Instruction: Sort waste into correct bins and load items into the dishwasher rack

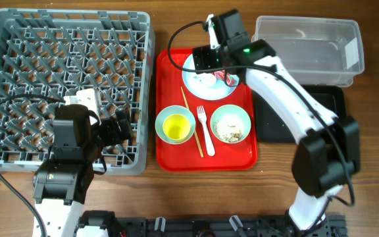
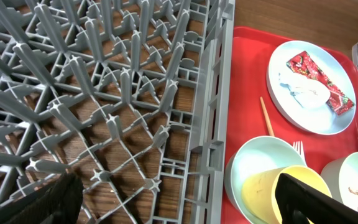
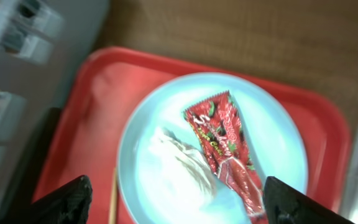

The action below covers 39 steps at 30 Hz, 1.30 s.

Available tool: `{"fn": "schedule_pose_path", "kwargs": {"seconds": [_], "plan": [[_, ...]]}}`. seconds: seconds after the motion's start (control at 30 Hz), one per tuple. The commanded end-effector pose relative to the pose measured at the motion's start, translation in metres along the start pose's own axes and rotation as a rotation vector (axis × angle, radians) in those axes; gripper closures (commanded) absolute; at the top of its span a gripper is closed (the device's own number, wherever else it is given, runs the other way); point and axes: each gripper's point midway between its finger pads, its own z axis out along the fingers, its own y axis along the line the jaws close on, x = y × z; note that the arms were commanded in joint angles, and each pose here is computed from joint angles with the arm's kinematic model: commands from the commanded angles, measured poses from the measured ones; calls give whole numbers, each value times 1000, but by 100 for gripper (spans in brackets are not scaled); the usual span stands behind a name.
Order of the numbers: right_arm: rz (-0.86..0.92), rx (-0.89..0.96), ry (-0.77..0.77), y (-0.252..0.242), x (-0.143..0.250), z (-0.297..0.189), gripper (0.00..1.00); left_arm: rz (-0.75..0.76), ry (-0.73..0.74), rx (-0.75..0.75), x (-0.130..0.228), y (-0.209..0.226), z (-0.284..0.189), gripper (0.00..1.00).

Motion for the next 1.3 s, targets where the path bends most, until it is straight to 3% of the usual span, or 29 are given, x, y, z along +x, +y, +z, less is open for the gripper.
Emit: {"fn": "schedule_pose_path", "kwargs": {"seconds": [0.0,0.13,0.23,0.3,0.43,0.6,0.8,0.93,1.07,1.17,1.27], "plan": [[66,37,93,-7,27,45,13,-1,-30,6,-9,-3,-6,0],[78,-4,191,-2,56,76,22,-1,-30,6,-9,-3,-6,0],[95,3,211,-3,64,83,25,-1,-30,6,-9,-3,-6,0],[96,3,213,-3,65,83,32,-1,-30,6,-9,-3,-6,0],[105,10,237,-4,70,82,61,-1,-30,6,-9,-3,-6,0],[124,18,260,-5,74,76,87,-1,-26,5,-8,-3,-6,0],[128,71,69,-18,17,5,93,-1,-18,2,-6,-2,-6,0],[191,251,-144,-73,-30,-78,93,-1,-16,2,-5,-2,-6,0],[289,379,-193,-138,-35,-107,90,-1,-16,2,-6,-2,-6,0],[356,434,-177,-180,-27,-110,80,-1,-16,2,-6,-2,-6,0],[383,420,-225,-194,-37,-113,9,-2,-16,2,-6,-2,-6,0]]}}
